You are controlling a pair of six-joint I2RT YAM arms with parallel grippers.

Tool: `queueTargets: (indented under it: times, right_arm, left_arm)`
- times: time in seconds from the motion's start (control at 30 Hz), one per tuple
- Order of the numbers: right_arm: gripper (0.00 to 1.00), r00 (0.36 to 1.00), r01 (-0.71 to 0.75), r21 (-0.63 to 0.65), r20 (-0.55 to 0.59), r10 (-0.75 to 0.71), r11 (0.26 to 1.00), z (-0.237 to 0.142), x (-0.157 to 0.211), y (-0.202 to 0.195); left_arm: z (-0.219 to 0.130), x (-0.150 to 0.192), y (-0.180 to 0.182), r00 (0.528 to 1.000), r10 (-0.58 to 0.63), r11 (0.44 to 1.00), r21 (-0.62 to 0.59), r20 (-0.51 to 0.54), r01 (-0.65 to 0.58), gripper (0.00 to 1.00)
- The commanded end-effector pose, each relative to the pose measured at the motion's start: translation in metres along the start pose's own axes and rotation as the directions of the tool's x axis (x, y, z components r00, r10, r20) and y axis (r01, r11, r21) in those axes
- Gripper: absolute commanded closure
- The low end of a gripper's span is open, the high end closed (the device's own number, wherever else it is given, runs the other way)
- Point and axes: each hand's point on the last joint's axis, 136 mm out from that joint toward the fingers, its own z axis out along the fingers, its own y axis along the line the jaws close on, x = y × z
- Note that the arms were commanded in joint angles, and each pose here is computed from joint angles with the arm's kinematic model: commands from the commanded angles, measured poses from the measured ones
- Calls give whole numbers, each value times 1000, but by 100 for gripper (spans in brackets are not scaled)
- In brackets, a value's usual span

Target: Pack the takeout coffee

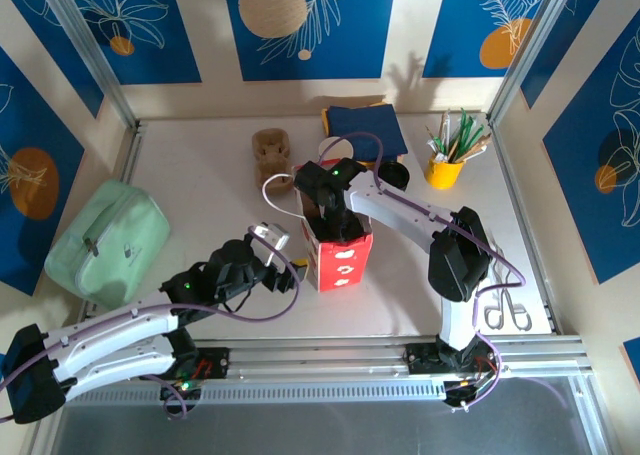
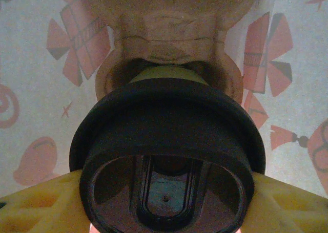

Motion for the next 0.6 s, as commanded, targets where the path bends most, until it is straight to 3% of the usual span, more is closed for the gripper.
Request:
queueTargets:
  times: [0.0,0.57]
  right_arm:
    - [39,999,-6,2,-39,6,1000,18,1,0]
    - [39,999,-19,12,-40,20,1000,19,-4,-2]
  left_arm:
    - [1,-3,-1,1000,1,1000,-3,6,-1,7]
    - [2,-8,-5,1000,2,1000,11,7,-3,7]
